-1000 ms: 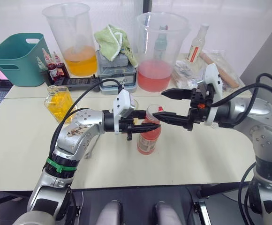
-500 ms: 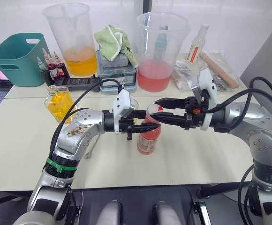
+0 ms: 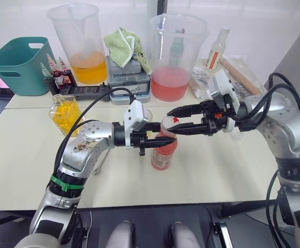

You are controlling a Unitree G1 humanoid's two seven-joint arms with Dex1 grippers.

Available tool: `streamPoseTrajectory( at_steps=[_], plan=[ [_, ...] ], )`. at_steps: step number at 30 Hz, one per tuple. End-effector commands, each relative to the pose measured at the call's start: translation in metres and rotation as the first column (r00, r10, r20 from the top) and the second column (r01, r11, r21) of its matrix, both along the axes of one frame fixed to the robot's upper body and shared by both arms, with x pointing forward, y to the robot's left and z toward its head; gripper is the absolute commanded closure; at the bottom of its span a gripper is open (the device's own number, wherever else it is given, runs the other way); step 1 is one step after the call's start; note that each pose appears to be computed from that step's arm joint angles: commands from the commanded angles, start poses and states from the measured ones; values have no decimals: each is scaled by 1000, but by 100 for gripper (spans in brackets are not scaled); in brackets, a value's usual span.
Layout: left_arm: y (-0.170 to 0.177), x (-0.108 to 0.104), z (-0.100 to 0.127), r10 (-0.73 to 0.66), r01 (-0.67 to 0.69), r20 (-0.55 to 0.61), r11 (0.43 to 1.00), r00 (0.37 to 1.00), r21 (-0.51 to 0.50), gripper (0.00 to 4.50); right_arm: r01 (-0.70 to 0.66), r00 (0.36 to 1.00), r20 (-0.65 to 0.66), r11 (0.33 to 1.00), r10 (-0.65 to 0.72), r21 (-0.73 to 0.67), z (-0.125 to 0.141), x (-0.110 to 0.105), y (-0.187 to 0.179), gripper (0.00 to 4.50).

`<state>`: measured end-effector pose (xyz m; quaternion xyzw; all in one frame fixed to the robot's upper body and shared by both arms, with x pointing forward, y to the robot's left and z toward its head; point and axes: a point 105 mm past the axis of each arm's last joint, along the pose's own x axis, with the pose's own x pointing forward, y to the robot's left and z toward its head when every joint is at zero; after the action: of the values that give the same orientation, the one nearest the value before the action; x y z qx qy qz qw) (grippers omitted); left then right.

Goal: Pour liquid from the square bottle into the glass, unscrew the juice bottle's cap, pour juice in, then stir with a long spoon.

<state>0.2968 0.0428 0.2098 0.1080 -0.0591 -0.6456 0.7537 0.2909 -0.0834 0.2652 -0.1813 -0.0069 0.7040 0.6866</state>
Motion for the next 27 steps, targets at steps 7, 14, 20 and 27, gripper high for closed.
streamPoseTrajectory(
  at_steps=[7,14,20,27],
  plan=[
    [5,0,2,46,-46,-1,999,999,4,301,-282,957,42,954,287,-103,12,2,14,287],
    [3,-3,2,52,-52,-7,999,999,-5,301,-306,952,5,949,307,-71,26,-10,9,50],
    [0,-4,3,41,-41,-7,999,999,-10,301,-146,989,21,989,145,34,37,-14,-6,5],
    [-4,-4,2,17,-17,-18,1000,1000,-19,301,163,984,57,980,-170,114,32,-13,-11,5]
  ],
)
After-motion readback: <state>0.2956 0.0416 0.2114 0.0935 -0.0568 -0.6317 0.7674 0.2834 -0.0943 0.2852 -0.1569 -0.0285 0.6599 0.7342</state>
